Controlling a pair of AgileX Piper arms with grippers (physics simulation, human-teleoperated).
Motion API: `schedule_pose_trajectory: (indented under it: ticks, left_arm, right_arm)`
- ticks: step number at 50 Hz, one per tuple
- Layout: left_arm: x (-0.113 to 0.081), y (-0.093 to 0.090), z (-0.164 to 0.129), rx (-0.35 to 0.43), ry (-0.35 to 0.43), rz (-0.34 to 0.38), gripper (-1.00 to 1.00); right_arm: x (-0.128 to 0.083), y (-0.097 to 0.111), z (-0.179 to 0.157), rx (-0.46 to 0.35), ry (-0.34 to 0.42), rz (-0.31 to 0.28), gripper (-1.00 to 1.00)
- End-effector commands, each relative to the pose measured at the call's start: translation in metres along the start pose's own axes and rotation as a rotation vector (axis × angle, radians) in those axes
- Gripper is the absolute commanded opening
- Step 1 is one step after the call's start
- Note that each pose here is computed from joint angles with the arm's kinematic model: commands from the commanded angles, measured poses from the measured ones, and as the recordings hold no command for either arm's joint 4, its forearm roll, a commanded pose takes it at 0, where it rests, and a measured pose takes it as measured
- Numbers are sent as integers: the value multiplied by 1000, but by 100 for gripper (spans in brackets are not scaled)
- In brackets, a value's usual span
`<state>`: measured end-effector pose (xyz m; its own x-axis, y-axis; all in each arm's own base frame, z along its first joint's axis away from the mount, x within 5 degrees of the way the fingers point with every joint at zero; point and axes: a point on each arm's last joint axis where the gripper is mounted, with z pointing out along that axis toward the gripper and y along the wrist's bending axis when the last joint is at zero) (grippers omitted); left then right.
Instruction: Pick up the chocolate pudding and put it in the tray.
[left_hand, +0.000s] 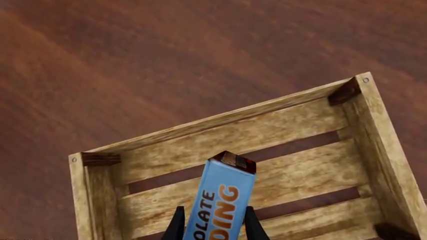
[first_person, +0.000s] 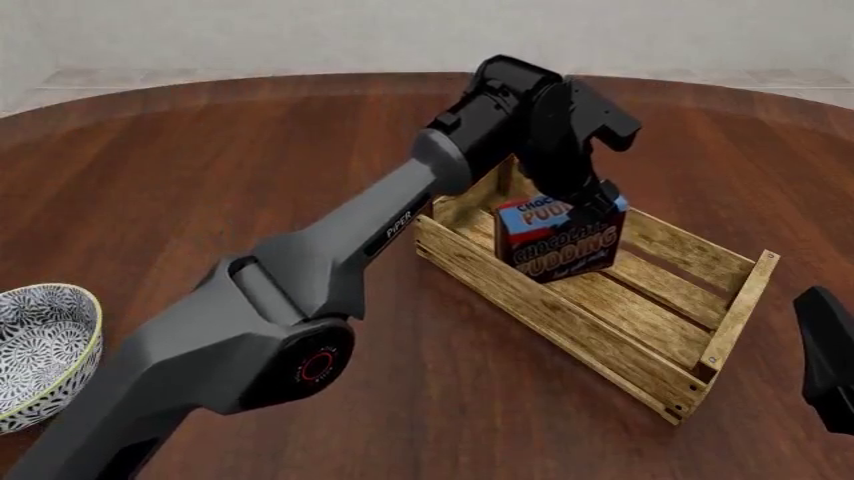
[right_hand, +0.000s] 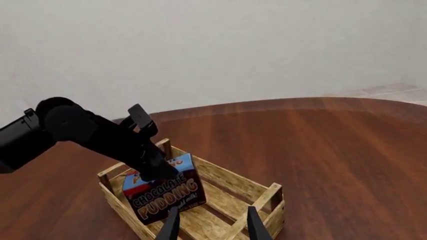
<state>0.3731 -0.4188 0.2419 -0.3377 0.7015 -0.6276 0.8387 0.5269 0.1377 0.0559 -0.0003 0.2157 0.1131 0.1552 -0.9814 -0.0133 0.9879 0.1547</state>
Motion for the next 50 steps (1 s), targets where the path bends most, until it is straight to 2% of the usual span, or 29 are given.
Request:
schedule_pose_trajectory:
  ticks: [1,24,50]
  left_arm:
    - [3,6,3,-7,4,14,-100]
    - [9,13,13,-13,16,-5,-100]
    - [15,9,24,-6,35,-11,-100]
  right_arm:
    - [0,0,0,1,0,2,100]
    - [0,0,0,0,0,0,100]
    - [0,0,0,2,-1,0,100]
